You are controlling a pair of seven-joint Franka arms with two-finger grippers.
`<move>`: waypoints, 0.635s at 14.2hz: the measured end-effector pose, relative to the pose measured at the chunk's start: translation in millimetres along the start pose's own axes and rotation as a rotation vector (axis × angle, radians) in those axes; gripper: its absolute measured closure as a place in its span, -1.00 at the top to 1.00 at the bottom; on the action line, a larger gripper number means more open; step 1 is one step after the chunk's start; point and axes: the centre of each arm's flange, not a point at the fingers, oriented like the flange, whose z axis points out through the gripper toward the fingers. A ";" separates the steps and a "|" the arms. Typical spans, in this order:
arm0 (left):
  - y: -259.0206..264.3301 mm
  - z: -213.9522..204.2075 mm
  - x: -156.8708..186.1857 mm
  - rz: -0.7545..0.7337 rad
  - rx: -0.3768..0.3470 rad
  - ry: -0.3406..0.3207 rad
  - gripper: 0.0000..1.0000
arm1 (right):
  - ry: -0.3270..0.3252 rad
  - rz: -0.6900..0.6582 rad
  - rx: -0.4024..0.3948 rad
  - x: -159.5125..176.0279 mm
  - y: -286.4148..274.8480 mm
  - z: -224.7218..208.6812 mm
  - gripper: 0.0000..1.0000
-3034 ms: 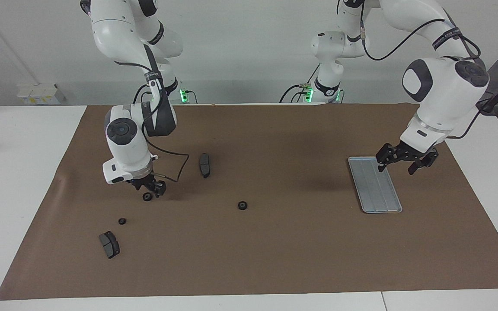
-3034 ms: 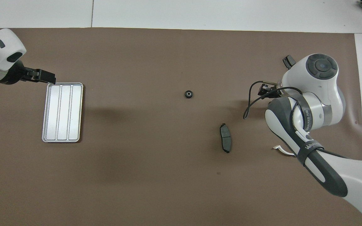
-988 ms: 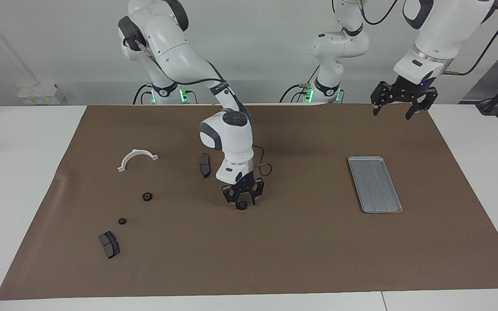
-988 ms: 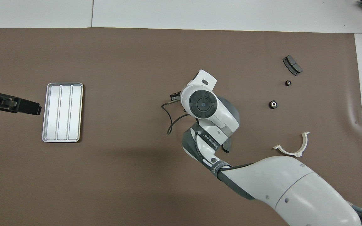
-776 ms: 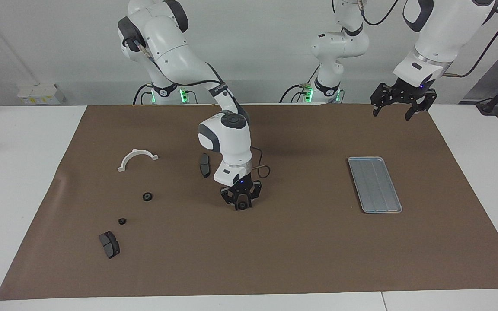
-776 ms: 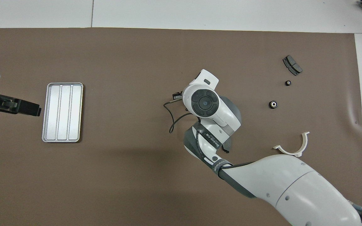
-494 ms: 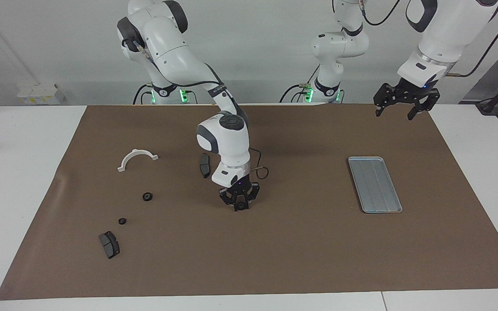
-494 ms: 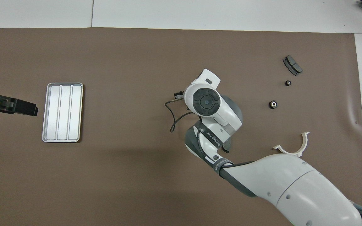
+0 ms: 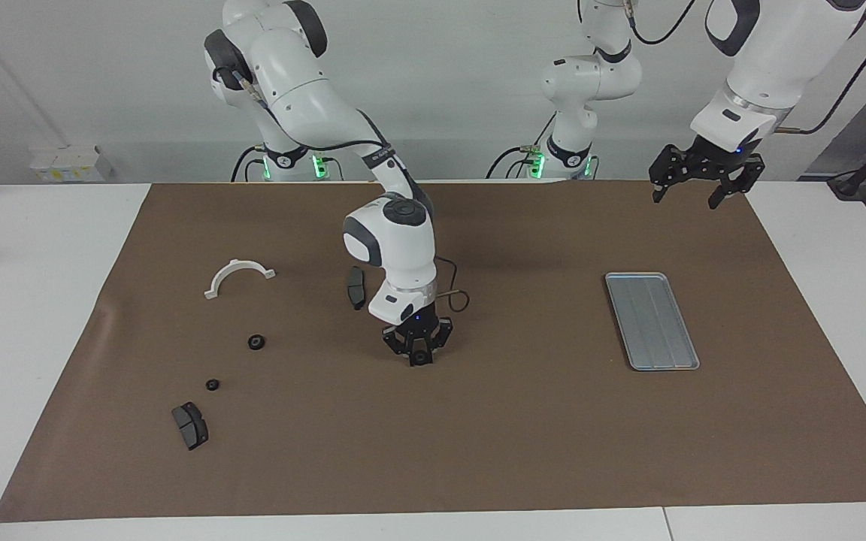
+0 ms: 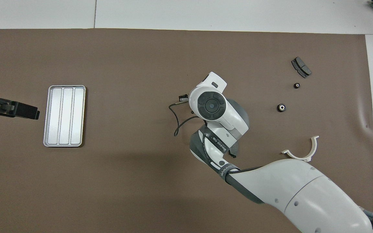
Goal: Place bearing gear from tray to pile
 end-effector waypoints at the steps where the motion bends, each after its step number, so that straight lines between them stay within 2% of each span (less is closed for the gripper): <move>1: 0.0 0.0 0.0 0.000 0.000 0.000 1.00 | -0.001 0.002 -0.002 0.3 0.7 0.0 -0.30; 4: 0.0 0.0 0.0 0.000 0.000 0.000 1.00 | -0.014 0.029 -0.028 8.5 19.2 0.5 -0.30; 9: 0.1 0.0 0.0 0.000 0.000 0.000 1.00 | 0.010 0.059 -0.079 47.2 124.8 -5.3 -0.30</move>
